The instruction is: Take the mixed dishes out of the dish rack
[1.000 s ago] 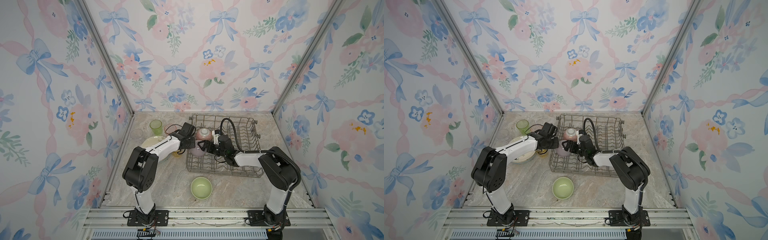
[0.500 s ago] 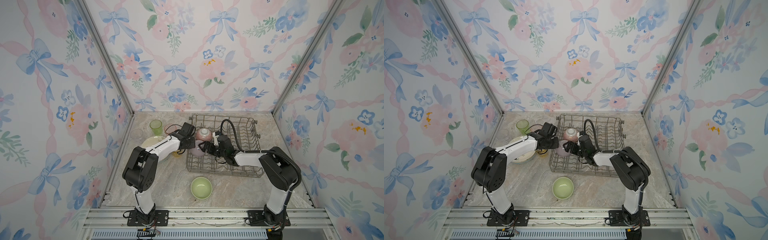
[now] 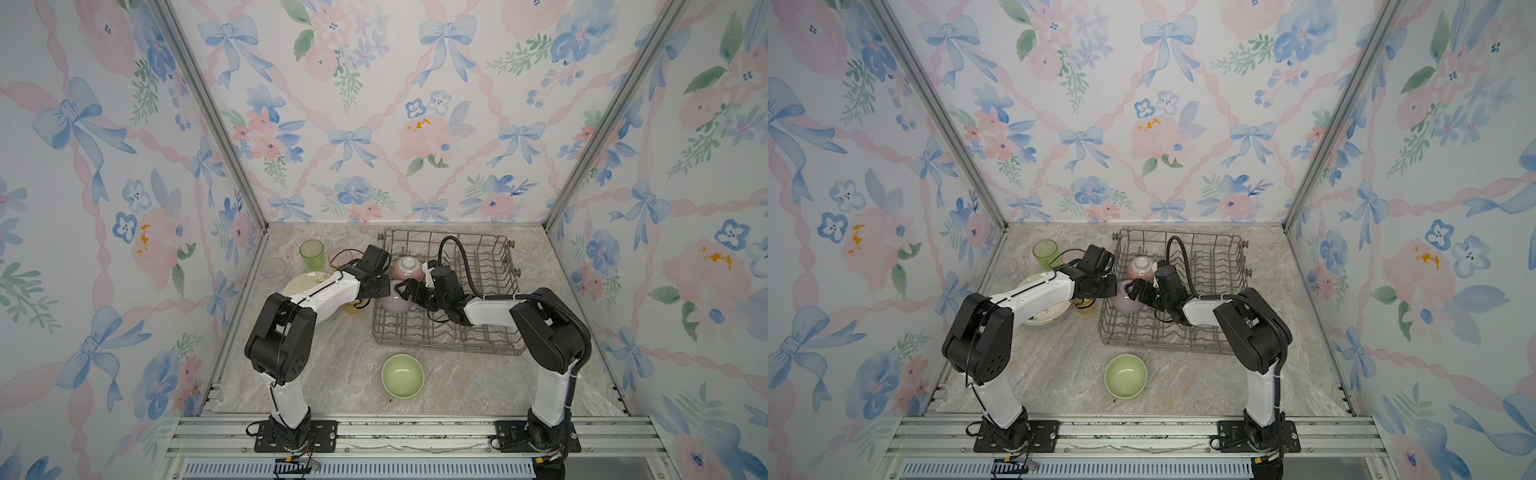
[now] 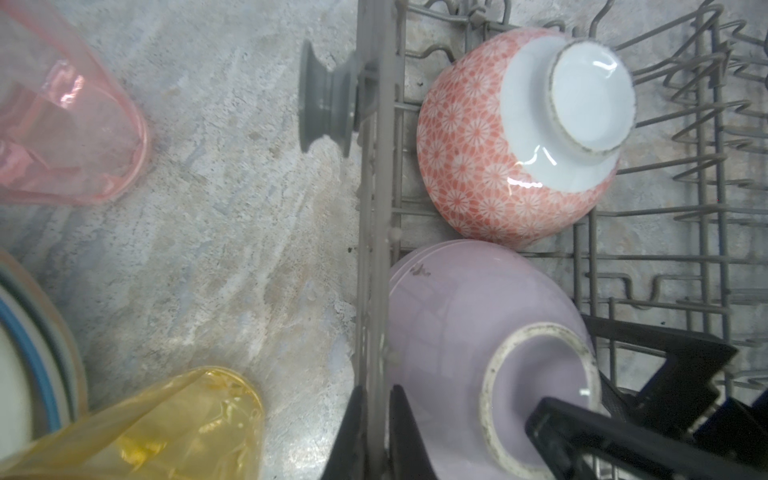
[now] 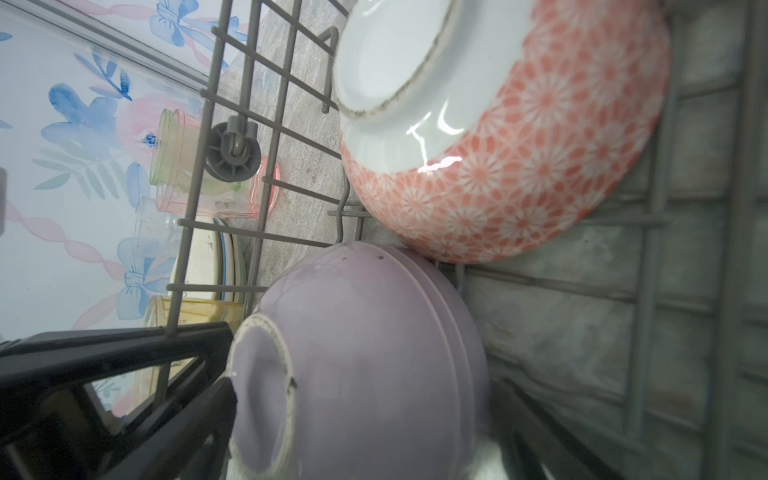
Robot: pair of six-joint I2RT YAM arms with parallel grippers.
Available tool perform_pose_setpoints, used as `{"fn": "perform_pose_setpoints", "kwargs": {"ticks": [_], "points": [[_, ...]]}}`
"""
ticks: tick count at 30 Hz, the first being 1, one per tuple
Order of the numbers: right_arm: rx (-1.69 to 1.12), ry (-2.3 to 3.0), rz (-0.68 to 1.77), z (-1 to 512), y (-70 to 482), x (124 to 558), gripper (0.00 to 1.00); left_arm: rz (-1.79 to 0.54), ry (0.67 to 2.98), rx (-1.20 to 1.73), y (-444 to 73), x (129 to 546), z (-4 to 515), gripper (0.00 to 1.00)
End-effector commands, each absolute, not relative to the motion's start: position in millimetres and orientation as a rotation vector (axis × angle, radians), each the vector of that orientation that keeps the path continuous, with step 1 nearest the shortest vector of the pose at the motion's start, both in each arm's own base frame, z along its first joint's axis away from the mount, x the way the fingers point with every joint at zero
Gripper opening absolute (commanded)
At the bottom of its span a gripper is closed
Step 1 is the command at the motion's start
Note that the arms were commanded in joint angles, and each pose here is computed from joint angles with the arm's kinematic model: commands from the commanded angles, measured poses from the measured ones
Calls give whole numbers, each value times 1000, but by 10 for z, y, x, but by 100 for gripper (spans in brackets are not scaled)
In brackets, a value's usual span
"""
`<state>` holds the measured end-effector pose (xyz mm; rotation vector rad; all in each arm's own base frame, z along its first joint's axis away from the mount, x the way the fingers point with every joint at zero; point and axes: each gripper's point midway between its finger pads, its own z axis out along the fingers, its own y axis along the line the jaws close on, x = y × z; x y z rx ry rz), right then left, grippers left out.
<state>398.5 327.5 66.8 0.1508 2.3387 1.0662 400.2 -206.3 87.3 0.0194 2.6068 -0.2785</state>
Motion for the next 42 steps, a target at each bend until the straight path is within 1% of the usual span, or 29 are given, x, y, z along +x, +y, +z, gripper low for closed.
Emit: {"fn": "perform_pose_setpoints", "kwargs": {"ticks": [1,6,11,13,15,21,23,28,34,40,42], "points": [[167,2426,1081,433,3318,3894,97,-394,2629,73,-2263,3927,819,9],[109,2440,1078,494,3385,3876,97,-400,2636,77,-2280,3929,794,9],[-1,2493,1073,626,3501,3759,97,-399,2637,77,-2290,3948,782,9],[-35,2457,1172,753,3615,3703,97,-399,2638,78,-2293,3951,775,9],[-12,2414,1277,853,3690,3683,97,-396,2641,77,-2292,3954,764,9],[42,2267,1482,1061,3802,3718,97,-394,2646,79,-2290,3948,741,8],[47,2231,1516,1135,3809,3714,97,-390,2648,78,-2281,3940,735,8],[-23,2247,1475,1237,3835,3631,98,-386,2643,78,-2268,3943,749,8],[-36,2247,1459,1320,3834,3539,100,-386,2639,73,-2257,3957,765,8],[-47,2215,1475,1453,3840,3459,98,-381,2640,69,-2241,3948,762,8],[-61,2233,1430,1444,3829,3431,98,-380,2639,67,-2238,3951,767,8]]}}
